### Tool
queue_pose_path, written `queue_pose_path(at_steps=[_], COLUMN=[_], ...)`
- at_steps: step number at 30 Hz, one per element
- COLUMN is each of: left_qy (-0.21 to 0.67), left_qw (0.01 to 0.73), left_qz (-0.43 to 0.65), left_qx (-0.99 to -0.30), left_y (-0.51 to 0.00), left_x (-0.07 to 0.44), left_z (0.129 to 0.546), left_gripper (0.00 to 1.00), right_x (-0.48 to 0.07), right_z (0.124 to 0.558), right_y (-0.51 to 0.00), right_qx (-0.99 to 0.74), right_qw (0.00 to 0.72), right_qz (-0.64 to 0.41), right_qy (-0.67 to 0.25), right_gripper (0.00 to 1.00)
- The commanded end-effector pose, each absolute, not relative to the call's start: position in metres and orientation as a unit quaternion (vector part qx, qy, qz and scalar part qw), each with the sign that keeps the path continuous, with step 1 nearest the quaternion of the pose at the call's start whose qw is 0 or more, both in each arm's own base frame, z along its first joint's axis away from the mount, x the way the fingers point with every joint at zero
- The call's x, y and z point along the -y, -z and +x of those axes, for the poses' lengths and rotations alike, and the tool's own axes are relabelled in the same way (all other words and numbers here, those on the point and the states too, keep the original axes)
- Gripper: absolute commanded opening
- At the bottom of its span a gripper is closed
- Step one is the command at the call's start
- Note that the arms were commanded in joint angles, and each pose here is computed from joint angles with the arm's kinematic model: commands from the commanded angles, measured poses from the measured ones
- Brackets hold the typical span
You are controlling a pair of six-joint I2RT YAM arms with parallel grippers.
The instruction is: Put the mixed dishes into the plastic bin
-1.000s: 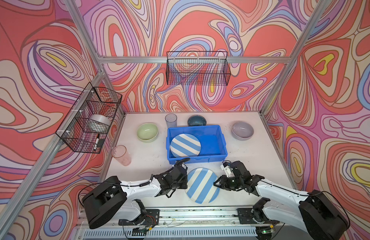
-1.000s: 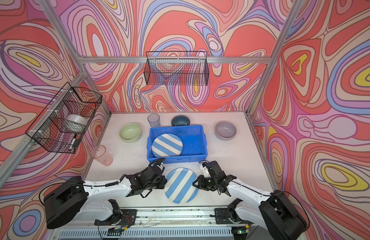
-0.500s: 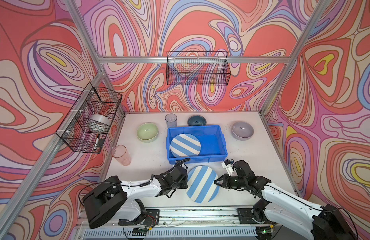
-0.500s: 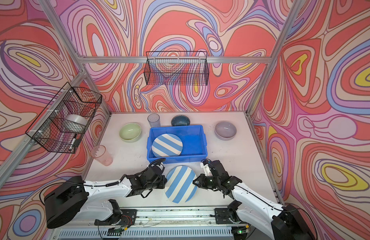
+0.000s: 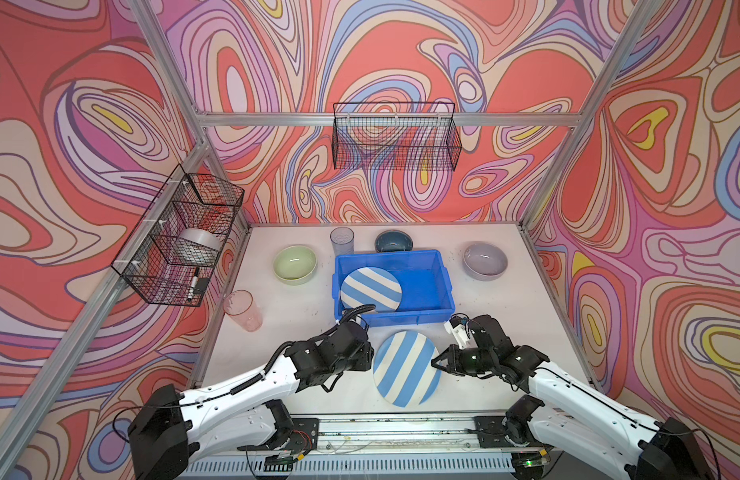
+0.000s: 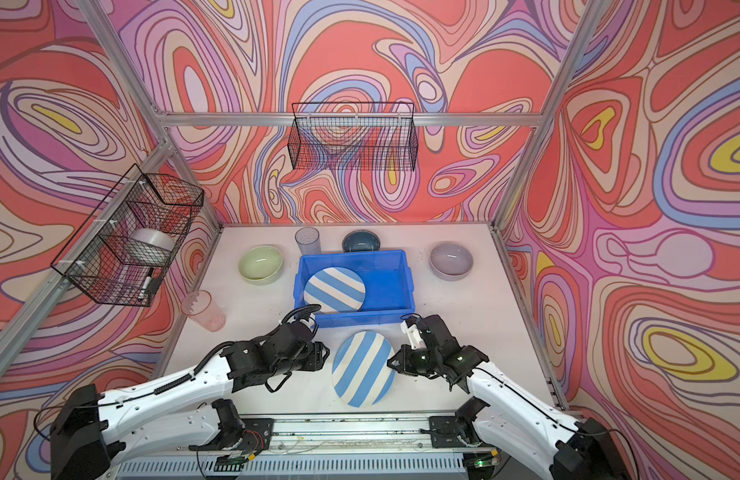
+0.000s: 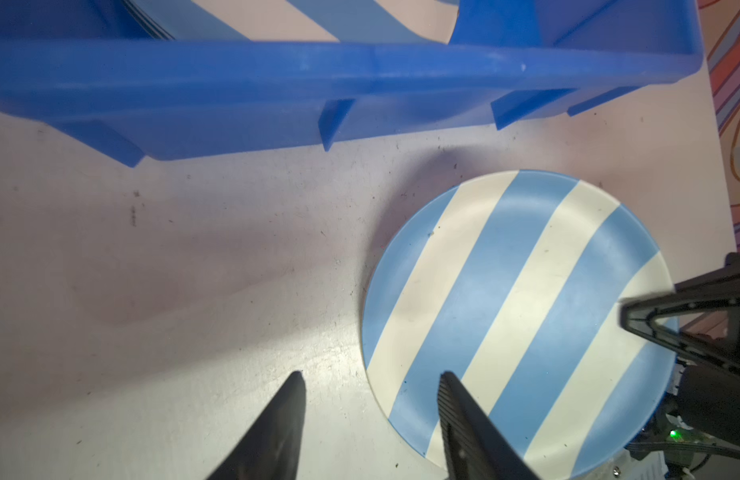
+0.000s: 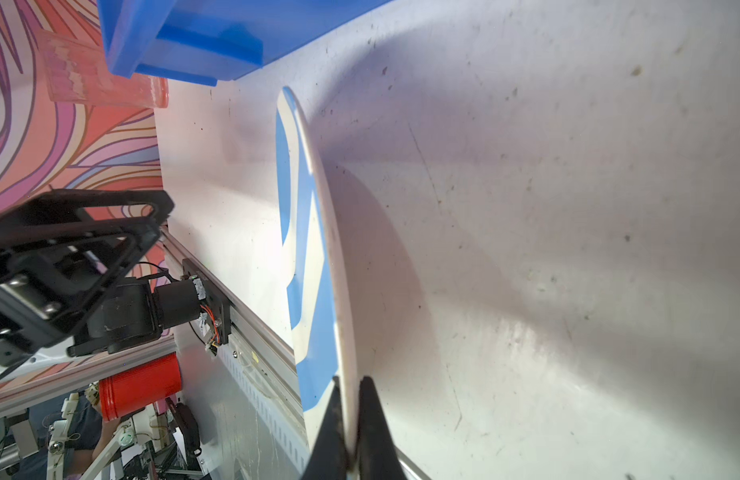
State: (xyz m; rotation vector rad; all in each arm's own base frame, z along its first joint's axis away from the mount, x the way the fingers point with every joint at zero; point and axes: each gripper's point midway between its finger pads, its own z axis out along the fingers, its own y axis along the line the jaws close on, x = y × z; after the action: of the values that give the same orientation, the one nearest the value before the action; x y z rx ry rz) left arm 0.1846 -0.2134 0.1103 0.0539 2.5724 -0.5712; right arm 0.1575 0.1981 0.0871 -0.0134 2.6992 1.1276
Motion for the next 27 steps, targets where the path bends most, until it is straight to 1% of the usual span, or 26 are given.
queue_pose_path(at_steps=[1, 5, 9, 11, 13, 14, 15, 17, 20, 27], left_qy=[0.147, 0.165, 0.162, 0.163, 0.182, 0.194, 0.204, 0.215, 0.204, 0.196], left_qw=[0.237, 0.215, 0.219, 0.217, 0.214, 0.213, 0.212, 0.213, 0.214, 0.2], left_qz=[0.005, -0.036, -0.043, -0.049, -0.059, -0.068, -0.074, -0.074, -0.065, -0.073], left_qx=[-0.96, -0.962, -0.961, -0.961, -0.958, -0.955, -0.953, -0.95, -0.953, -0.957], left_y=[-0.111, -0.125, -0.139, -0.142, -0.147, -0.149, -0.152, -0.156, -0.158, -0.141], left_x=[0.176, 0.157, 0.138, 0.131, 0.129, 0.129, 0.13, 0.133, 0.134, 0.133], left_z=[0.181, 0.19, 0.203, 0.211, 0.22, 0.225, 0.23, 0.241, 0.256, 0.291], left_gripper=[0.61, 0.61, 0.6, 0.59, 0.55, 0.51, 0.48, 0.47, 0.46, 0.39], right_x=[-0.201, -0.21, -0.219, -0.223, -0.225, -0.226, -0.227, -0.231, -0.238, -0.247], right_z=[0.16, 0.161, 0.168, 0.174, 0.182, 0.188, 0.194, 0.206, 0.23, 0.3], right_y=[-0.103, -0.13, -0.165, -0.18, -0.192, -0.197, -0.2, -0.209, -0.222, -0.245], right_qx=[-0.917, -0.906, -0.89, -0.885, -0.885, -0.886, -0.888, -0.889, -0.885, -0.872], right_qw=[0.116, 0.114, 0.131, 0.143, 0.154, 0.159, 0.162, 0.172, 0.196, 0.257], right_qz=[-0.028, -0.039, -0.047, -0.05, -0.05, -0.045, -0.04, -0.033, -0.027, -0.009], right_qy=[-0.38, -0.405, -0.433, -0.439, -0.437, -0.434, -0.428, -0.424, -0.422, -0.417], right_gripper=[0.0, 0.0, 0.0, 0.0, 0.0, 0.0, 0.0, 0.0, 0.0, 0.0])
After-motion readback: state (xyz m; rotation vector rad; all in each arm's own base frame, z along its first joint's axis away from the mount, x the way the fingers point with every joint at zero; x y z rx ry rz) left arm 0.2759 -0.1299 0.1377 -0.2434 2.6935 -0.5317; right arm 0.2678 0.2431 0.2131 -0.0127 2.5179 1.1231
